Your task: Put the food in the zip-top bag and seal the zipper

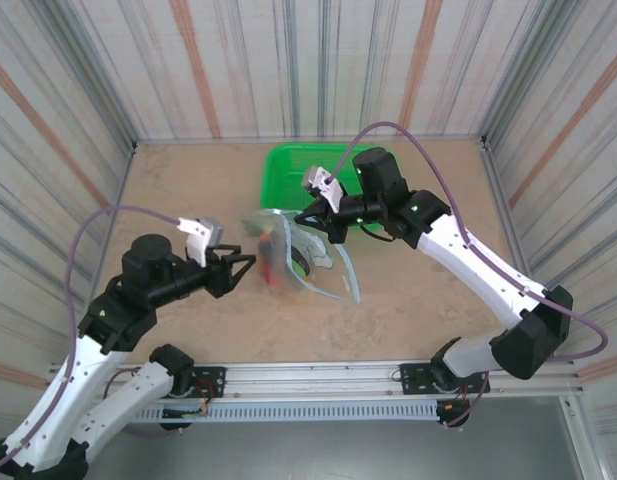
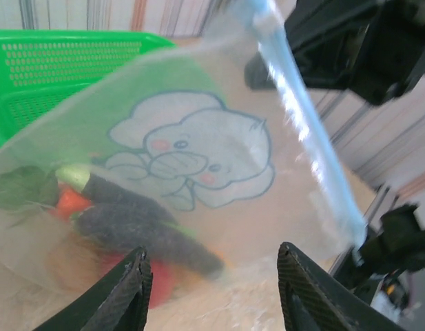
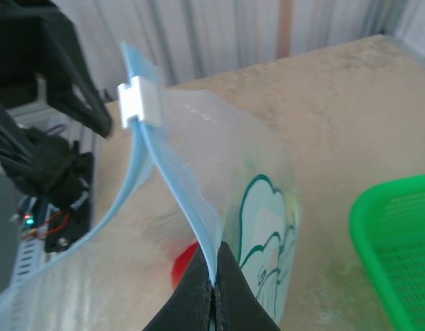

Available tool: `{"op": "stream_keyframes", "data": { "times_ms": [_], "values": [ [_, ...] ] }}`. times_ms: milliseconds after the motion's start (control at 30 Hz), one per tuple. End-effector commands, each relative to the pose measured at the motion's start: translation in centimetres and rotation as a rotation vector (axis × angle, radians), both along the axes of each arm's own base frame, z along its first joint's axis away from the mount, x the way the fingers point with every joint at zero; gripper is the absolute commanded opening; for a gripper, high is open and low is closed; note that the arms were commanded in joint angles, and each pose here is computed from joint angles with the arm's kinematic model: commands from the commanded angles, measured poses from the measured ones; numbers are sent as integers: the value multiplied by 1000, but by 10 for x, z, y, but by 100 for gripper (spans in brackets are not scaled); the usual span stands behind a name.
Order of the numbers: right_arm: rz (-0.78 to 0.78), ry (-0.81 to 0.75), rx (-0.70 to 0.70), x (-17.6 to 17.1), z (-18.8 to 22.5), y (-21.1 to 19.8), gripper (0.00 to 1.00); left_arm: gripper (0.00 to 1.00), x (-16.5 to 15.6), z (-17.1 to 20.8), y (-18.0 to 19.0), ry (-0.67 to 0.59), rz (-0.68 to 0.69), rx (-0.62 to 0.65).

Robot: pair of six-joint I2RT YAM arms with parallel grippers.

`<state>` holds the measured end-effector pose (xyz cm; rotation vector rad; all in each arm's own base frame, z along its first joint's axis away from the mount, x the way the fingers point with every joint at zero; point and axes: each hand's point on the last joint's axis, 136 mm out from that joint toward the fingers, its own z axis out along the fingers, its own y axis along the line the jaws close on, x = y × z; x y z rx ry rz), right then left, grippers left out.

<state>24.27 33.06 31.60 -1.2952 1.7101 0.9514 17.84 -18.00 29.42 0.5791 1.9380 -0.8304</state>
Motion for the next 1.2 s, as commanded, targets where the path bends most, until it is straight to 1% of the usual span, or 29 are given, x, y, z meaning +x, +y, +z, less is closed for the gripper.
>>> {"op": "stream_keyframes", "data": {
  "times_ms": [0,67,167,267,367,433,567,600,733,867,1133,1167],
  "values": [
    [133,-3,77,-24,10,6,0,55,-4,16,-6,-254,-104,78],
    [151,11,86,-27,6,6,0,55,-6,13,-11,-299,-153,99],
    [192,38,99,-35,3,7,0,54,5,15,-8,-329,-113,137],
    [227,62,113,-43,2,6,0,55,14,25,-3,-397,-84,186],
    [247,78,135,-49,3,6,0,57,11,33,-8,-486,-136,217],
    [259,84,150,-52,4,6,0,57,12,35,-12,-517,-166,237],
    [287,97,174,-60,7,8,0,55,24,39,-16,-546,-161,279],
    [295,100,174,-62,7,8,0,53,25,41,-18,-553,-169,274],
    [294,100,157,-64,5,7,0,43,6,47,-35,-582,-317,221],
    [294,104,151,-65,5,6,0,36,0,47,-41,-581,-378,210],
    [268,118,135,-58,4,6,0,2,-19,54,-48,-601,-479,157],
    [259,122,131,-56,4,5,0,0,-21,55,-48,-604,-484,153]
  ]
}}
